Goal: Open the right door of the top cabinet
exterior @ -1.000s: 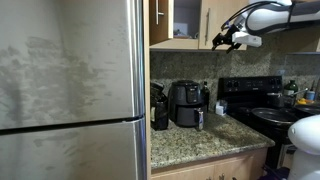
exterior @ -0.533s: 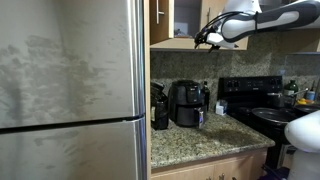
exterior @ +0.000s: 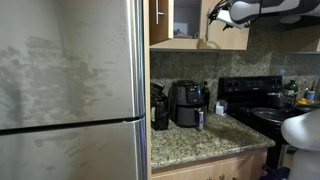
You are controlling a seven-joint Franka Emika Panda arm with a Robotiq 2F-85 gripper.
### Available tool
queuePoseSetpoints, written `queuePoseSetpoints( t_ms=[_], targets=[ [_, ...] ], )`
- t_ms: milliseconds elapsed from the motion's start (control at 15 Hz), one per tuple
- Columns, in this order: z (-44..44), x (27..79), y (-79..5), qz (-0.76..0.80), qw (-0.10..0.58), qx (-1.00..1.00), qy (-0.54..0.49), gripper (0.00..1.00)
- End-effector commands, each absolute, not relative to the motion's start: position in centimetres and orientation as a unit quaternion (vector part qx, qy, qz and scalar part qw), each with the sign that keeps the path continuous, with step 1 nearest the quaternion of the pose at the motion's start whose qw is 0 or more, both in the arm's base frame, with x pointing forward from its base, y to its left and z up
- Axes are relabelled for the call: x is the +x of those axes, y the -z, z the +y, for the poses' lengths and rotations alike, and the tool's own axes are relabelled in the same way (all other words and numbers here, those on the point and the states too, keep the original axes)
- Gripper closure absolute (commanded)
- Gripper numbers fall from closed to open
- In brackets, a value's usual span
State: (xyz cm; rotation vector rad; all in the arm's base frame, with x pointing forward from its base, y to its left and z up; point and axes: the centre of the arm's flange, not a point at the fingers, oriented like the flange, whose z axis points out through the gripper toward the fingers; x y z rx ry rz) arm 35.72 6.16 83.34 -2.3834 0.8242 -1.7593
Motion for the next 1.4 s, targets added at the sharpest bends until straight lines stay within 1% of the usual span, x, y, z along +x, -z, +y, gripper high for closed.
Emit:
queuePoseSetpoints(
  t_ms=[0, 67, 133, 267, 400, 467, 600, 667, 867, 1333],
  targets=[
    [6.1, 35.7, -83.6, 0.270, 0.034, -0.773, 0.574, 0.00],
    [6.1, 35.7, -83.6, 0.270, 0.035, -0.773, 0.573, 0.00],
    [5.8, 36.2, -81.5, 0.259, 0.025, -0.770, 0.583, 0.00],
    [4.3, 38.3, -79.9, 0.242, 0.007, -0.761, 0.601, 0.00],
    [2.4, 41.6, -78.7, 0.210, -0.012, -0.746, 0.632, 0.00],
    [1.8, 43.0, -78.2, 0.194, -0.010, -0.737, 0.647, 0.00],
    [0.6, 44.2, -77.6, 0.159, 0.024, -0.712, 0.683, 0.00],
    [2.3, 41.8, -78.9, 0.188, 0.013, -0.730, 0.657, 0.00],
    [1.4, 43.5, -78.1, 0.177, 0.031, -0.721, 0.669, 0.00],
    [2.6, 43.0, -78.0, 0.163, 0.040, -0.713, 0.681, 0.00]
  ],
)
